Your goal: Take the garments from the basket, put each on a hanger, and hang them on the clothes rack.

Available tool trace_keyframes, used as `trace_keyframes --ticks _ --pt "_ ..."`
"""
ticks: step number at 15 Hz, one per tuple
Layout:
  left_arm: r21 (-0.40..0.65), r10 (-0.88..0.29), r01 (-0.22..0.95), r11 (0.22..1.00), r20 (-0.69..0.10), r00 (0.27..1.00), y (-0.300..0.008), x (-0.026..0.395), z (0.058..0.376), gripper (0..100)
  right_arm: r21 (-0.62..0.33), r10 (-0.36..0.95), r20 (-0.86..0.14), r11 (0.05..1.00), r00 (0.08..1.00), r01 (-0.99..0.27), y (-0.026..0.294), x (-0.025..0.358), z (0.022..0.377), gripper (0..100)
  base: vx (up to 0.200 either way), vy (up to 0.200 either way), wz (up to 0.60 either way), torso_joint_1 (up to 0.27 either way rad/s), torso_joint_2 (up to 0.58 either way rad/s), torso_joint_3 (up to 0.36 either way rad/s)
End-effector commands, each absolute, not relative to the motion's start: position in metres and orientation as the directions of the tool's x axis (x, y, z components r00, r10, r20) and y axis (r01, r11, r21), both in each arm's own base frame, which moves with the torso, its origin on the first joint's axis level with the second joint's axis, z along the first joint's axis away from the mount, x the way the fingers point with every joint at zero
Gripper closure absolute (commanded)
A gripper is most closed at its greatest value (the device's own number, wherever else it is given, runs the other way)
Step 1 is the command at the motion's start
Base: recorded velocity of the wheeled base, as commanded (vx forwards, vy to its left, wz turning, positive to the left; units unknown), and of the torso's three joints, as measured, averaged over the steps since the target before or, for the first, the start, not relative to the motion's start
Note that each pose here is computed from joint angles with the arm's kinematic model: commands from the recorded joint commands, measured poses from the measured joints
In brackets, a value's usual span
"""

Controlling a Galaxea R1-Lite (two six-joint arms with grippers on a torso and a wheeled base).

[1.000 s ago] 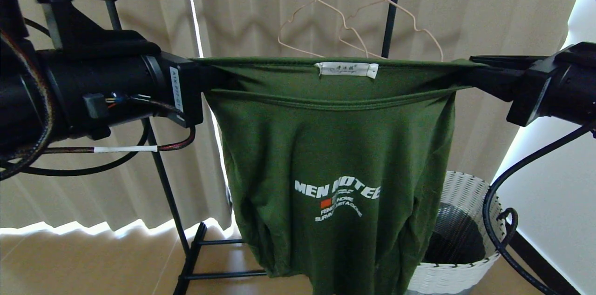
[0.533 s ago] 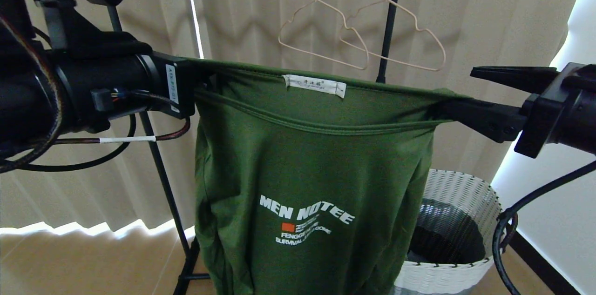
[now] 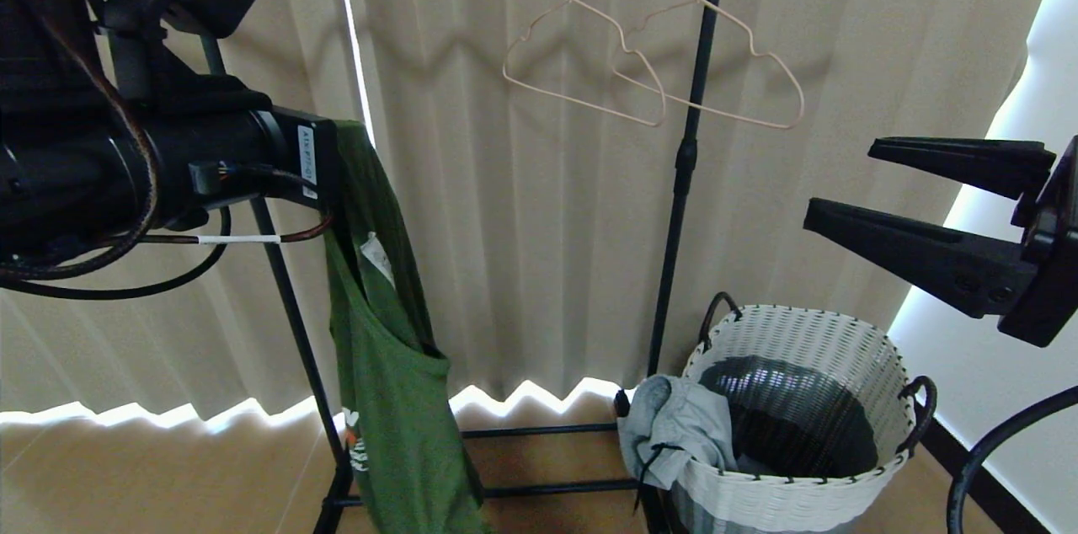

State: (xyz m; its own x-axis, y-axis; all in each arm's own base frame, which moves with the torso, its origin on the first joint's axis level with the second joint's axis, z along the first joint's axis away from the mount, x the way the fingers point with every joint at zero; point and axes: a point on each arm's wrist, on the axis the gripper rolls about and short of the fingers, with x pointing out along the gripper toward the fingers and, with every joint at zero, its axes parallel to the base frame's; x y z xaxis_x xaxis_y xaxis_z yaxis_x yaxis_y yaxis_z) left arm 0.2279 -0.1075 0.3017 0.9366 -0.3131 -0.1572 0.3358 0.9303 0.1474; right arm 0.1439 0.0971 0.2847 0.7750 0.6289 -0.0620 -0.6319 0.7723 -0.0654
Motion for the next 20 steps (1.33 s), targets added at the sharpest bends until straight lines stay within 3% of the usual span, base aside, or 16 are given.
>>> trace_keyframes --ticks 1,6,9,11,14,18,20 --pt "0.156 -0.307 0.334 0.930 -0.173 0.936 -0.107 0.229 0.298 100 -0.072 0.617 -0.082 0.780 0.783 -0.622 0.095 0.143 0.278 0 0.000 0.000 0.00 0.000 0.00 0.000" --pt "0.205 -0.190 0.225 0.953 -0.177 0.966 -0.055 0.181 0.280 100 -0.197 0.355 -0.172 0.902 0.919 -0.385 0.062 0.133 0.256 0 0.000 0.000 0.00 0.000 0.00 0.000" --pt "0.178 -0.185 0.214 0.960 -0.166 0.969 -0.027 0.146 0.265 100 -0.206 0.234 -0.140 0.944 0.962 -0.259 0.046 0.131 0.243 0 0.000 0.000 0.00 0.000 0.00 0.000" --pt "0.173 -0.163 0.195 0.965 -0.183 0.970 -0.015 0.144 0.258 100 -0.218 0.170 -0.117 0.957 0.978 -0.193 0.037 0.133 0.230 0 0.000 0.000 0.00 0.000 0.00 0.000" --pt "0.154 -0.144 0.174 0.973 -0.186 0.972 -0.012 0.138 0.245 100 -0.280 0.139 -0.070 0.948 0.988 -0.153 0.032 0.132 0.218 0 0.000 0.000 0.00 0.000 0.00 0.000" --pt "0.142 -0.139 0.155 0.978 -0.119 0.983 -0.010 0.127 0.223 100 -0.279 0.096 -0.065 0.954 0.993 -0.111 0.025 0.131 0.215 0 0.000 0.000 0.00 0.000 0.00 0.000" --pt "0.125 -0.146 0.162 0.979 -0.127 0.981 -0.010 0.126 0.215 100 -0.278 0.078 -0.062 0.956 0.995 -0.092 0.023 0.130 0.215 0 0.000 0.000 0.00 0.000 0.00 0.000"
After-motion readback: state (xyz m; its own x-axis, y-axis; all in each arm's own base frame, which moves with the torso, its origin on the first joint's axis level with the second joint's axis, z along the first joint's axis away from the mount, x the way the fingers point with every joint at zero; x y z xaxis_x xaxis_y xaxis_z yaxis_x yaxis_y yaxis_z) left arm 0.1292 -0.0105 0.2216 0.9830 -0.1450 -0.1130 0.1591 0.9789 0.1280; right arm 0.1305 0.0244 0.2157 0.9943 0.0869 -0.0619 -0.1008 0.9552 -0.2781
